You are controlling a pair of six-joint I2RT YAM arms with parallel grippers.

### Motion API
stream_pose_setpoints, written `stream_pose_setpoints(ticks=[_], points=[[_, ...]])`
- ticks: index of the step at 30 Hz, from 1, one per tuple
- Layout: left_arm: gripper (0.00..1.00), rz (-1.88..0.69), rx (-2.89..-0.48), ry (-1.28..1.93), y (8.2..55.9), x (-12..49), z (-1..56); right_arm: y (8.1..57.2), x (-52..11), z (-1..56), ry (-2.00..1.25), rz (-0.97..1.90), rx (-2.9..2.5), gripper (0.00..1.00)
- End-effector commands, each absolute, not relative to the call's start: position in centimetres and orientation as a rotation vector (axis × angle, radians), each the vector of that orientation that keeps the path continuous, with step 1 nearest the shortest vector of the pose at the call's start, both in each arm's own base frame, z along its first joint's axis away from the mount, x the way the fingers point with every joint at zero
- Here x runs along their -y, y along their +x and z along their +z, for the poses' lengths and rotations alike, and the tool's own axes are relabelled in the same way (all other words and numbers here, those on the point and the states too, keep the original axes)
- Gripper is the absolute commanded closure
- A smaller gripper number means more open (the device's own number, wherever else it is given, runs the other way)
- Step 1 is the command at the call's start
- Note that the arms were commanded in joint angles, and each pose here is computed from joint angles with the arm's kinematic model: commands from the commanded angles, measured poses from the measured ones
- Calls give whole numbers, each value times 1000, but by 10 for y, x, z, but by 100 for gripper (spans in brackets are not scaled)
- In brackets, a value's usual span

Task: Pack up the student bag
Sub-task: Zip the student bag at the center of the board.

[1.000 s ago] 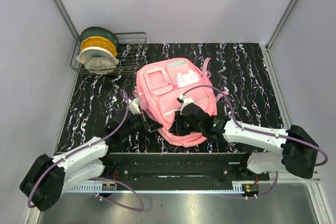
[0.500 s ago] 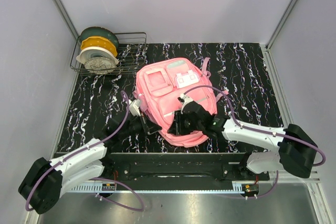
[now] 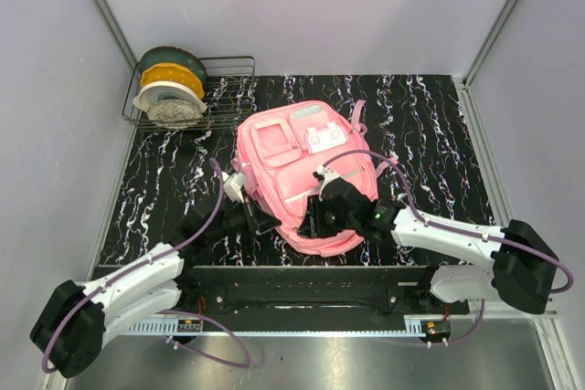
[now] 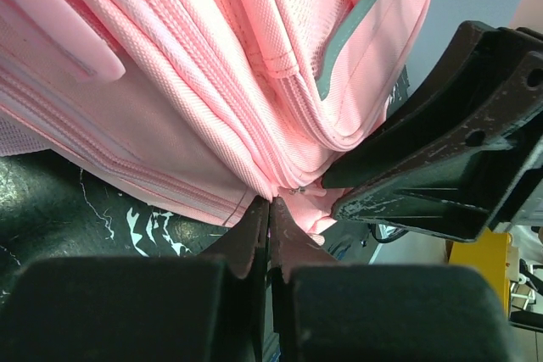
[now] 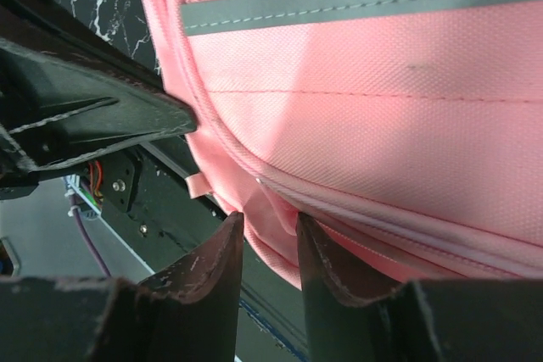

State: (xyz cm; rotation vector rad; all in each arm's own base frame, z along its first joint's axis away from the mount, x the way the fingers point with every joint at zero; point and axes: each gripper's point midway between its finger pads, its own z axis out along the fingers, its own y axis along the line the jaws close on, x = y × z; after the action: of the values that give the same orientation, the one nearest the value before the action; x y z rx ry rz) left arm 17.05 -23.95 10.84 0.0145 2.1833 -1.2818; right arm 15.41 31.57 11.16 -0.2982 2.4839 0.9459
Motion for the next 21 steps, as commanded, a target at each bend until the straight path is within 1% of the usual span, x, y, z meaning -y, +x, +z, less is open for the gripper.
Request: stream_pose_setpoints(ticks=[1, 8, 10, 13, 17, 18, 19, 21], points=[[100, -1395, -2066, 174, 159, 252, 147, 165, -303, 100, -314, 799, -2498, 62], [100, -1426, -2029, 219, 156, 254, 161, 163, -311, 91, -346, 810, -2506, 61], [100, -1430, -2024, 220, 157, 255, 164, 161, -318, 94, -352, 866, -2483, 61], [100, -1427, -2024, 217, 157, 256, 165, 158, -330, 101, -352, 948, -2440, 64], [100, -1436, -2019, 212, 157, 256, 167, 160, -330, 94, -382, 863, -2463, 66], [100, -1438, -2017, 208, 158, 256, 168, 160, -330, 92, -396, 846, -2463, 73], [100, -1442, -2013, 208, 157, 256, 170, 160, -331, 91, -403, 836, -2467, 76], [100, -1446, -2002, 210, 157, 256, 174, 162, -332, 91, -415, 814, -2450, 78]])
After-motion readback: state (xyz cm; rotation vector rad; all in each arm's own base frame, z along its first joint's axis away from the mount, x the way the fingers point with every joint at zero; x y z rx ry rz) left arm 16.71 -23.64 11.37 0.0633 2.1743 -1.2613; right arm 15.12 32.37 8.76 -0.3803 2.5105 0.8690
